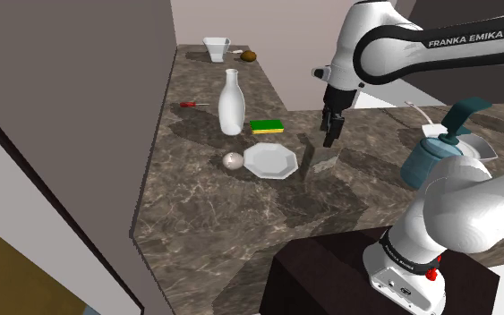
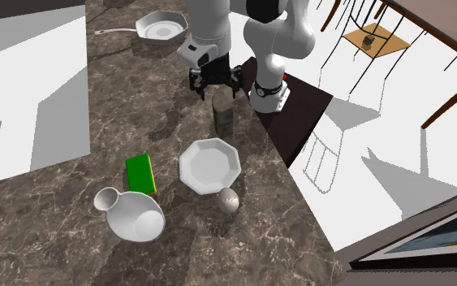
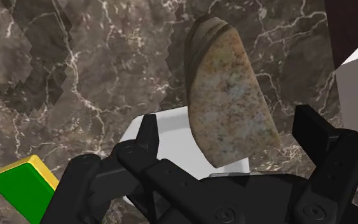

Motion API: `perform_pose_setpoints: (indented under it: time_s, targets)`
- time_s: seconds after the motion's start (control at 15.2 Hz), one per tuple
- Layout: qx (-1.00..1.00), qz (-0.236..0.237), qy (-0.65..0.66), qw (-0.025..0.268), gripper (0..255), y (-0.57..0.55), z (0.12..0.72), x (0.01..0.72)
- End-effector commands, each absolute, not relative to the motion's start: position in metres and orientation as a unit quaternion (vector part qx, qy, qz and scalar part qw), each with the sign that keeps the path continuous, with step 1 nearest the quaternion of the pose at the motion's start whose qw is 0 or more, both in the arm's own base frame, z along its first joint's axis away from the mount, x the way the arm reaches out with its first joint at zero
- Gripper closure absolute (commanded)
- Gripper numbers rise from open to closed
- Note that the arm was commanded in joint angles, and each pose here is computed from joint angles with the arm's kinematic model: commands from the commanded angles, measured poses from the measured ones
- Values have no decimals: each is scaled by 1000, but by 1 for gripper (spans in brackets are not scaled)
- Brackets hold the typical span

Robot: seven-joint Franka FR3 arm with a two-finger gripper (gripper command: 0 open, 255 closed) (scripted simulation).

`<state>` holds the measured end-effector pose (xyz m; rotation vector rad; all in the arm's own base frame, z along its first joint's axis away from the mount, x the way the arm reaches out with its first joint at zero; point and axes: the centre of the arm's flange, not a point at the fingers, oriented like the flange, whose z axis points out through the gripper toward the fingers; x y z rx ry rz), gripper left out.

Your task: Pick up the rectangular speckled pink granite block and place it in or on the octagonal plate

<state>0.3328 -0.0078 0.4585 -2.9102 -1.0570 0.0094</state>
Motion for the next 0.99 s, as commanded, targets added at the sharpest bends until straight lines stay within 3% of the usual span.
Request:
perform_pose_setpoints:
  time_s: [0.0, 0.4, 0.92]
  targets:
    - [-929, 6, -368, 22, 0, -6, 447, 332]
    - [-929, 6, -368, 22, 0, -4, 413, 331]
    - [-929, 6, -368, 22, 0, -4, 413, 331]
